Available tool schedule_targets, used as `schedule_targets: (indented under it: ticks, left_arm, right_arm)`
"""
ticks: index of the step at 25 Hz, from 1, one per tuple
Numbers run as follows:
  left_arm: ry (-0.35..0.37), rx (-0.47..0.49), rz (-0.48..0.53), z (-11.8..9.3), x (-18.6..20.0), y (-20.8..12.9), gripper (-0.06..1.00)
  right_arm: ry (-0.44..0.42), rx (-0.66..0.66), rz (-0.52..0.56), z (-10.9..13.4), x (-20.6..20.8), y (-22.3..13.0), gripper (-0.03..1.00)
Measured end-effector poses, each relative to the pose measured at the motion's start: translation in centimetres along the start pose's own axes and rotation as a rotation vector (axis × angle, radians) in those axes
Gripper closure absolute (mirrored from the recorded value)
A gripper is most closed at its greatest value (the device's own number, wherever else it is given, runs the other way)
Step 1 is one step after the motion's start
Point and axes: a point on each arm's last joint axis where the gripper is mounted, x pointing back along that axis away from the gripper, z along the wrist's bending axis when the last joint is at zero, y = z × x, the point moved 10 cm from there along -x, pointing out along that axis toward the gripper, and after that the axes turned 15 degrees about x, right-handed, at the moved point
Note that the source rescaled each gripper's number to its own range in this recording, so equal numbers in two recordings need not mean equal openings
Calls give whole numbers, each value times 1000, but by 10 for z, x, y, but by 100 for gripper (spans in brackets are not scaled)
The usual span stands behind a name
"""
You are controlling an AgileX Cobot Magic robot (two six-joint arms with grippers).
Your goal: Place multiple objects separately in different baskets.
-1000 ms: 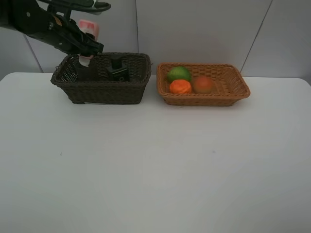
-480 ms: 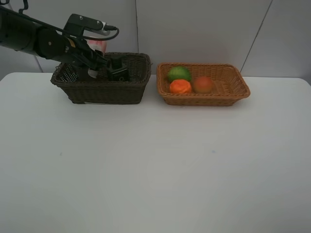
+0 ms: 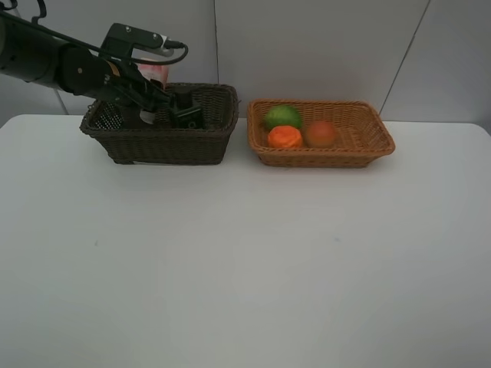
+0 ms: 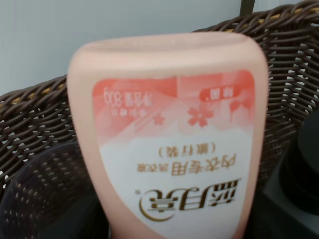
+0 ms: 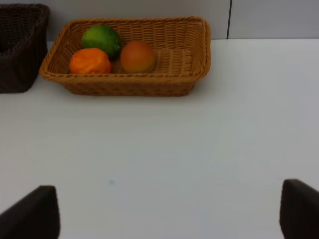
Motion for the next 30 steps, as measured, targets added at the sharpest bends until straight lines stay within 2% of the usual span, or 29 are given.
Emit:
schedule_targets:
  ticks: [3, 5, 8, 16, 21, 25, 30]
  left_arm:
    - [0, 0, -1, 0, 0, 0, 23]
    - [-3, 0, -8, 0, 0, 2, 12]
    - [-4, 0, -18, -1, 2, 5, 4]
    - [-6, 0, -50, -3, 18, 23, 2]
    - [24, 6, 19, 1, 34, 19, 2]
    - [43, 61, 88, 3, 62, 12, 2]
    - [60, 123, 182, 5, 125, -5, 2]
  right_arm:
    - [0, 0, 0, 0, 0, 0, 10]
    - [0, 0, 0, 0, 0, 0, 10]
    - [0, 0, 0, 0, 0, 0, 10]
    - [0, 0, 0, 0, 0, 0, 10]
    - [0, 0, 0, 0, 0, 0, 10]
    - [0, 0, 0, 0, 0, 0, 10]
    - [0, 0, 0, 0, 0, 0, 10]
